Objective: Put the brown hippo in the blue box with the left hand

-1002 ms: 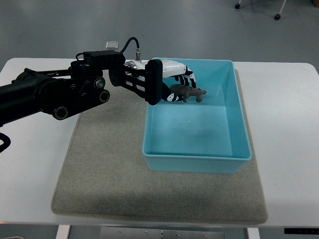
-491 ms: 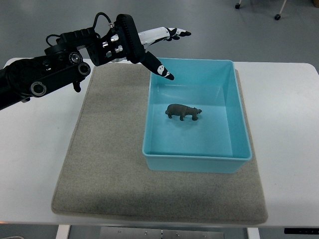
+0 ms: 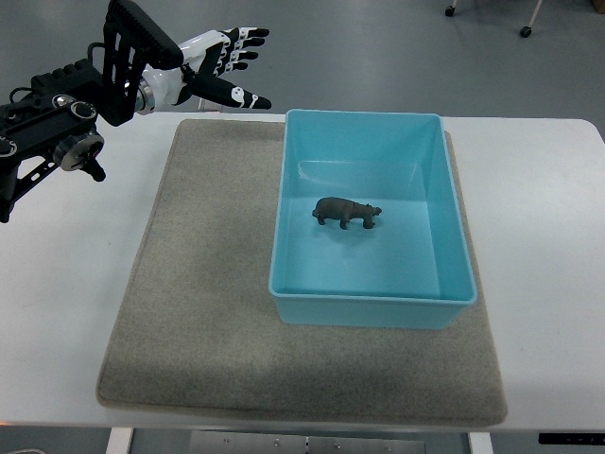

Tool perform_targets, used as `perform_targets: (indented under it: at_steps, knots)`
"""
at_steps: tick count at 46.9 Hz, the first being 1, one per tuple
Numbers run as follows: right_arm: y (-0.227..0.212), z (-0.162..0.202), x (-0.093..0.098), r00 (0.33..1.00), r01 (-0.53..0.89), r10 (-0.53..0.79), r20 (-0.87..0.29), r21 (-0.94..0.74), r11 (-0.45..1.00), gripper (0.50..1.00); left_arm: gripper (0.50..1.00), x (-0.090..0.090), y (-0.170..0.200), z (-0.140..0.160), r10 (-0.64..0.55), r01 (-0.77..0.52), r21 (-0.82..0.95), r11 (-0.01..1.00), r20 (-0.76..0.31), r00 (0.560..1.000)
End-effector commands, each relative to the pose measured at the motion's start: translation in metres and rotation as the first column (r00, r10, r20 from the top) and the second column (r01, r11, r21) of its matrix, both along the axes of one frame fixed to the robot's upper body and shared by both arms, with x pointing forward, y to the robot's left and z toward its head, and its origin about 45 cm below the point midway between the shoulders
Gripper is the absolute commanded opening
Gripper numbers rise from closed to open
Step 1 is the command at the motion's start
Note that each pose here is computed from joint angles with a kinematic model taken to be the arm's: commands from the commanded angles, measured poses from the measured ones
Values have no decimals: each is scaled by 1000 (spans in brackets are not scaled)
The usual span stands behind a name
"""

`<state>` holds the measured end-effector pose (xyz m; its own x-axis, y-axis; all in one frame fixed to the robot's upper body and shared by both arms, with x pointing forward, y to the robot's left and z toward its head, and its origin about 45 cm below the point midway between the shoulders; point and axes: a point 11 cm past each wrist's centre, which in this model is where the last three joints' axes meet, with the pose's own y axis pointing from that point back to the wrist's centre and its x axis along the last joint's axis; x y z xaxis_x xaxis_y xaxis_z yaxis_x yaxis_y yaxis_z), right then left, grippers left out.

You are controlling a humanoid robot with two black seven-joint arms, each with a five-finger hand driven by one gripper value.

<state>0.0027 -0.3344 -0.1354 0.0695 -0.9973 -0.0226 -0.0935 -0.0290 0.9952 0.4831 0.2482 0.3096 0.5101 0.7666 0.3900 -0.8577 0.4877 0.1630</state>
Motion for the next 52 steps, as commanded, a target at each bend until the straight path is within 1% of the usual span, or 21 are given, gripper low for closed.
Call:
perform_targets:
  at_steps: [1, 5, 11, 15, 19, 25, 29, 33, 39, 43, 52]
  knots:
    - [0, 0, 0, 1000, 0, 0, 0, 0, 1000, 936, 996, -1, 7, -6, 24, -25, -31, 999, -26, 999]
    - [0, 0, 0, 1000, 0, 0, 1, 0, 1000, 936, 996, -4, 16, -15, 51, -57, -79, 995, -69, 996]
    - [0, 0, 0, 1000, 0, 0, 0, 0, 1000, 936, 999, -8, 20, -24, 60, -87, -192, 978, -141, 988]
    - [0, 0, 0, 1000, 0, 0, 0, 0, 1000, 936, 1000, -9, 35, -27, 88, -145, -306, 941, -194, 977]
    - [0, 0, 0, 1000, 0, 0, 0, 0, 1000, 936, 1000, -9, 43, -25, 71, -161, -415, 895, -225, 972]
    - [0, 0, 0, 1000, 0, 0, 0, 0, 1000, 936, 1000, -9, 54, -22, 42, -150, -484, 862, -226, 973]
    - [0, 0, 0, 1000, 0, 0, 0, 0, 1000, 936, 1000, -11, 59, -24, 28, -145, -508, 849, -230, 973]
    - [0, 0, 0, 1000, 0, 0, 0, 0, 1000, 936, 999, -15, 61, -22, -10, -118, -551, 826, -223, 975]
    - [0, 0, 0, 1000, 0, 0, 0, 0, 1000, 936, 999, -21, 72, -23, -53, -105, -649, 753, -220, 974]
    - [0, 0, 0, 1000, 0, 0, 0, 0, 1000, 936, 1000, -24, 76, -27, -57, -131, -693, 709, -241, 969]
    - [0, 0, 0, 1000, 0, 0, 0, 0, 1000, 936, 1000, -24, 87, -26, -54, -203, -766, 610, -295, 954]
